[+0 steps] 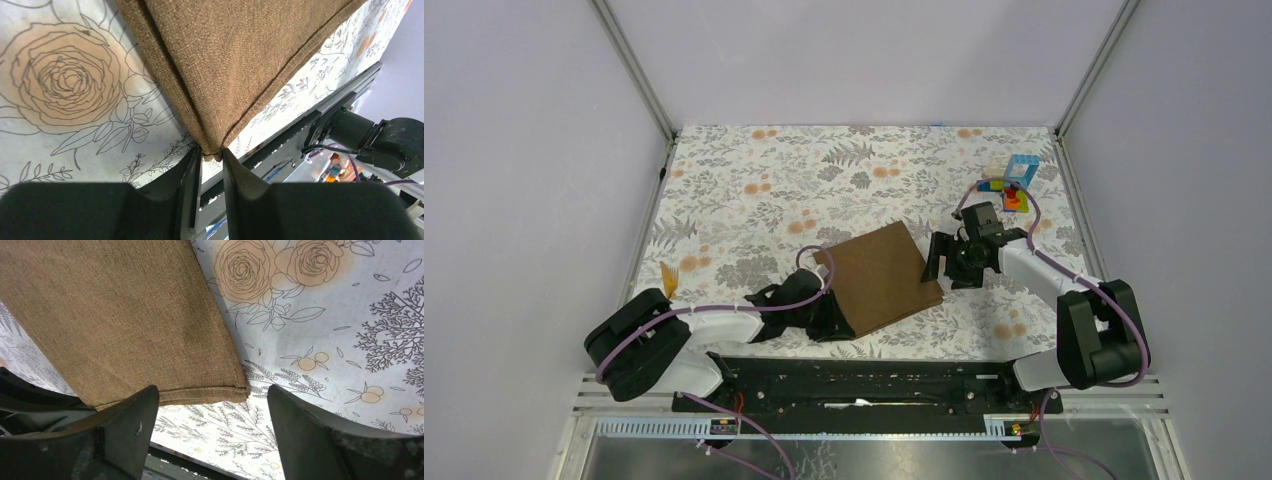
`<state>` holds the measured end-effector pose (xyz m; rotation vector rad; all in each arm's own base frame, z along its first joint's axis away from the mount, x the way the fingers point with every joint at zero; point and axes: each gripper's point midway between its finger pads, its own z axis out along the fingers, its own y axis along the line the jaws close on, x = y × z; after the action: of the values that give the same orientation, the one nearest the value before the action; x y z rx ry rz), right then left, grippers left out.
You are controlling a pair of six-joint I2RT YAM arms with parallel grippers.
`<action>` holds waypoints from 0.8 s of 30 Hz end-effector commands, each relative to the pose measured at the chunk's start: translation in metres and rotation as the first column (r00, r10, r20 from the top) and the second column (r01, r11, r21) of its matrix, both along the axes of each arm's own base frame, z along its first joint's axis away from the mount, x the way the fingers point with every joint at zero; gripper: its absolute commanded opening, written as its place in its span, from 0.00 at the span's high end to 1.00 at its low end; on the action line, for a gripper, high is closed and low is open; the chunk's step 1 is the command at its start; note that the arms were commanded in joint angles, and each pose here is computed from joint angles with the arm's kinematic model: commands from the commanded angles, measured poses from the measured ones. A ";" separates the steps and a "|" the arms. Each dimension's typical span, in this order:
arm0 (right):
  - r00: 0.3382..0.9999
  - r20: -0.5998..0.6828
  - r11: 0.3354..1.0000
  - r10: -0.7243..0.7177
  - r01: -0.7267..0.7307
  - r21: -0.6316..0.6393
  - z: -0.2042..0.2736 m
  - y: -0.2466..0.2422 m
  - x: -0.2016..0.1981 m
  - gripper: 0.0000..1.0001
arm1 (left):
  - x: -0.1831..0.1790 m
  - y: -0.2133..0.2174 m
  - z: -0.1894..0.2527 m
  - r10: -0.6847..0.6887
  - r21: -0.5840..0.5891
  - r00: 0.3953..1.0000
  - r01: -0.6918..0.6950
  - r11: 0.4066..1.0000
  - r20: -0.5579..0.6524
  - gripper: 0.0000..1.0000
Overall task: Fold the napkin into a case and place the utensils inside
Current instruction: Rotate the square-folded napkin at the center of the board.
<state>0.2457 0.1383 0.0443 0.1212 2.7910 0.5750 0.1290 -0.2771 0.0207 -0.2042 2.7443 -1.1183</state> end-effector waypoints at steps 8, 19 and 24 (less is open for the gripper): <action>0.997 -0.062 0.998 0.037 -0.033 0.055 0.002 0.009 -0.015 0.34 | -0.015 0.032 -0.036 0.030 0.148 0.999 -0.023 0.989 -0.043 0.82; 0.997 -0.075 1.000 0.022 -0.020 0.022 -0.015 0.004 -0.012 0.29 | -0.016 0.032 -0.038 0.026 0.149 0.999 -0.019 0.989 -0.045 0.83; 0.997 -0.072 0.999 0.030 -0.028 0.040 -0.017 0.007 -0.011 0.35 | -0.016 0.033 -0.038 0.026 0.150 0.999 -0.019 0.988 -0.045 0.84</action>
<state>0.2318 0.1418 0.0264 0.1268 2.8772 0.6123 0.1284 -0.2741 0.0165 -0.2268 2.7430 -1.1069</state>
